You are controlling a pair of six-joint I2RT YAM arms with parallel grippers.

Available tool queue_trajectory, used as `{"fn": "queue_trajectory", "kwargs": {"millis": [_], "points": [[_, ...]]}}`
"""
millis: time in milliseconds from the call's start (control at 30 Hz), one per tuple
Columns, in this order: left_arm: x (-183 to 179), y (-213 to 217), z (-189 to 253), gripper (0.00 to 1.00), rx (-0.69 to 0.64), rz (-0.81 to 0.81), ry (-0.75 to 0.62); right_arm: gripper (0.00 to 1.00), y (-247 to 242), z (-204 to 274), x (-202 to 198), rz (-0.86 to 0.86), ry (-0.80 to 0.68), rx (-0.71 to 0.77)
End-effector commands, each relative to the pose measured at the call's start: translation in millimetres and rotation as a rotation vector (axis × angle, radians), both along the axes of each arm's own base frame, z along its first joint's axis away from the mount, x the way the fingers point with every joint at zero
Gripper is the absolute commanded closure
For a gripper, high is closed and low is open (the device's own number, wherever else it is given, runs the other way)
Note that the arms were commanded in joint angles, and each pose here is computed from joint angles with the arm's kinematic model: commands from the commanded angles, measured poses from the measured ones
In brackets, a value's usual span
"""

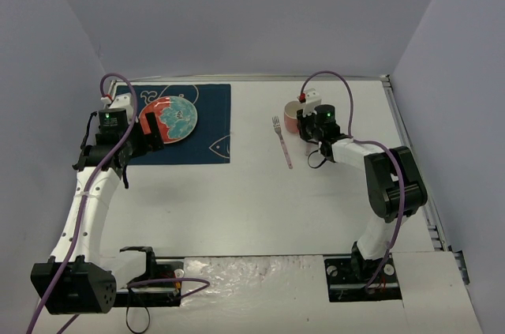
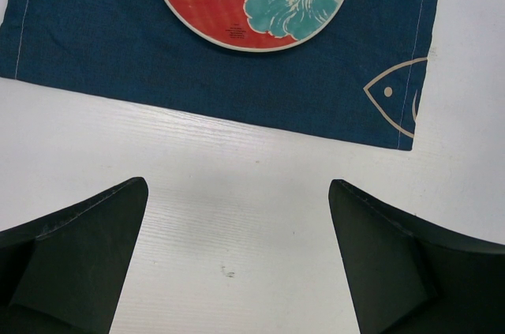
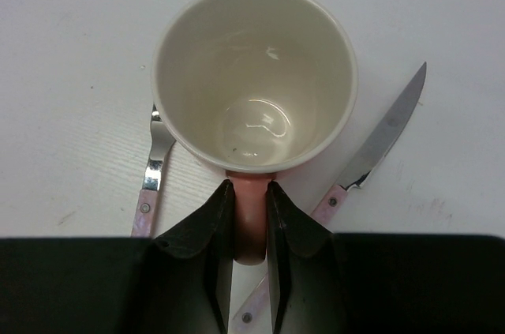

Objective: Set the dinner table for one person

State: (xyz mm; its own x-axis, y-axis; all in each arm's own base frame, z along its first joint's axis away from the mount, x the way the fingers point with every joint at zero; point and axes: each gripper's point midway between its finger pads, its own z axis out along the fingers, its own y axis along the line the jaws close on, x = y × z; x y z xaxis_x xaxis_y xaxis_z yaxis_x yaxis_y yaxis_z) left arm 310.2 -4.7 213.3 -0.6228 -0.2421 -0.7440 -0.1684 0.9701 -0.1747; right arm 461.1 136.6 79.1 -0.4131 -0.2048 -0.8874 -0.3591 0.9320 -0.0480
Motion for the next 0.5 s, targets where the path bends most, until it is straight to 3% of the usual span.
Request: {"fn": "queue_trajectory", "kwargs": {"millis": [0, 267, 467], "points": [[10.8, -1.0, 19.8, 0.03, -0.001, -0.004, -0.083, 1.0, 31.4, 133.1, 27.3, 0.092, -0.399, 0.112], [10.9, -1.6, 20.6, 0.03, -0.006, -0.005, -0.086, 1.0, 76.7, 179.0, 35.6, 0.2, -0.48, 0.196], [10.5, -1.3, 20.4, 0.03, -0.004, -0.003, -0.086, 1.0, 137.5, 201.6, 52.6, 0.291, -0.514, 0.233]]}}
